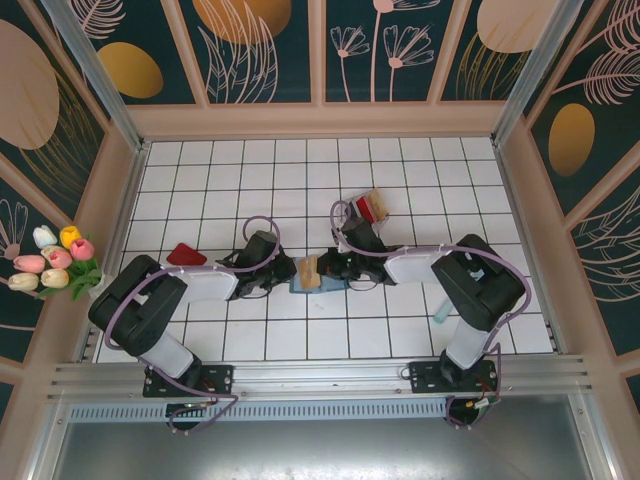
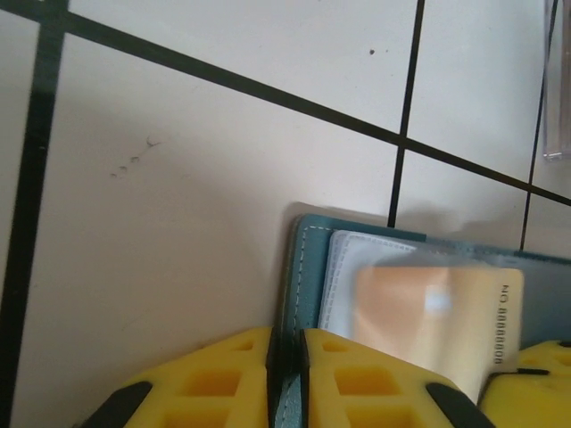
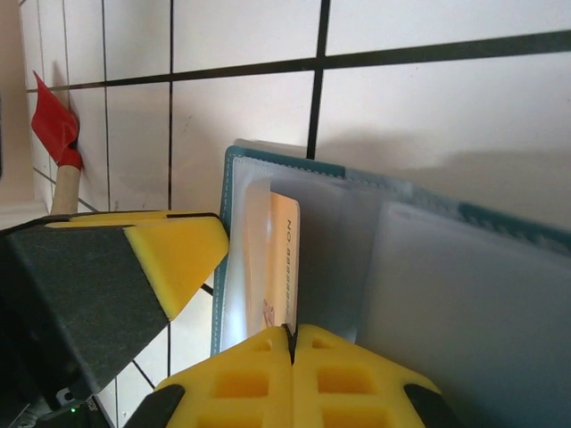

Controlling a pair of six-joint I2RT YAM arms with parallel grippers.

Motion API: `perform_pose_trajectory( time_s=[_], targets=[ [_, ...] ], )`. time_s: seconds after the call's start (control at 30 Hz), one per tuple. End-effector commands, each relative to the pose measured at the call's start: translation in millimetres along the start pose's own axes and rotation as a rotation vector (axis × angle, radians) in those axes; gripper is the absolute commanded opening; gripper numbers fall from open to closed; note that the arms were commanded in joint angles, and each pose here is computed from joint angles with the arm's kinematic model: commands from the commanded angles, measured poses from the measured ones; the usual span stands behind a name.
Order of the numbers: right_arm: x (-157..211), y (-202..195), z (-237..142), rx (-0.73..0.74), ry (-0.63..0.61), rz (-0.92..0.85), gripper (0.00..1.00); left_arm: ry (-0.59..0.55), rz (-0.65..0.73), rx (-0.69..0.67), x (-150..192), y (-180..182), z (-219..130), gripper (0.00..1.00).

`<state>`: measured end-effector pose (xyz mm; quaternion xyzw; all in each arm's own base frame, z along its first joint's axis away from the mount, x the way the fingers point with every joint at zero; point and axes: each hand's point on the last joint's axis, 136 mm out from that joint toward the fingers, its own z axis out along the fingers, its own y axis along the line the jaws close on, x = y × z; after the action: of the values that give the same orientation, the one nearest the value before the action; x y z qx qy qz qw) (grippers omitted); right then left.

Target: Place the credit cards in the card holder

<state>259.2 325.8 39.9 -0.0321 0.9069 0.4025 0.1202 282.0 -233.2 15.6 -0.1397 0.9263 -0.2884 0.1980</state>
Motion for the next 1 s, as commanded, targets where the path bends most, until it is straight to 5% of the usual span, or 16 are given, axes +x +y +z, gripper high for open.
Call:
perform_pose_trajectory(
  time_s=[0.0,0.47,0.97],
  targets=[
    [8.4,-4.0,11.8,0.015,0.043,-0.02,0.03,0.033,-0.001,0.032,7.2,-5.1,3.7,0.18],
    [-2.5,-17.0,-5.8,0.019,-0.095,0.137,0.0,0.036,-0.056,0.055,11.1,-4.4,-0.5,0.18],
    [14.0,-24.3,3.8,0.064,-0.041,0.181,0.07,0.047,-0.116,0.089,18.6,-2.3,-0.8,0.15]
  ],
)
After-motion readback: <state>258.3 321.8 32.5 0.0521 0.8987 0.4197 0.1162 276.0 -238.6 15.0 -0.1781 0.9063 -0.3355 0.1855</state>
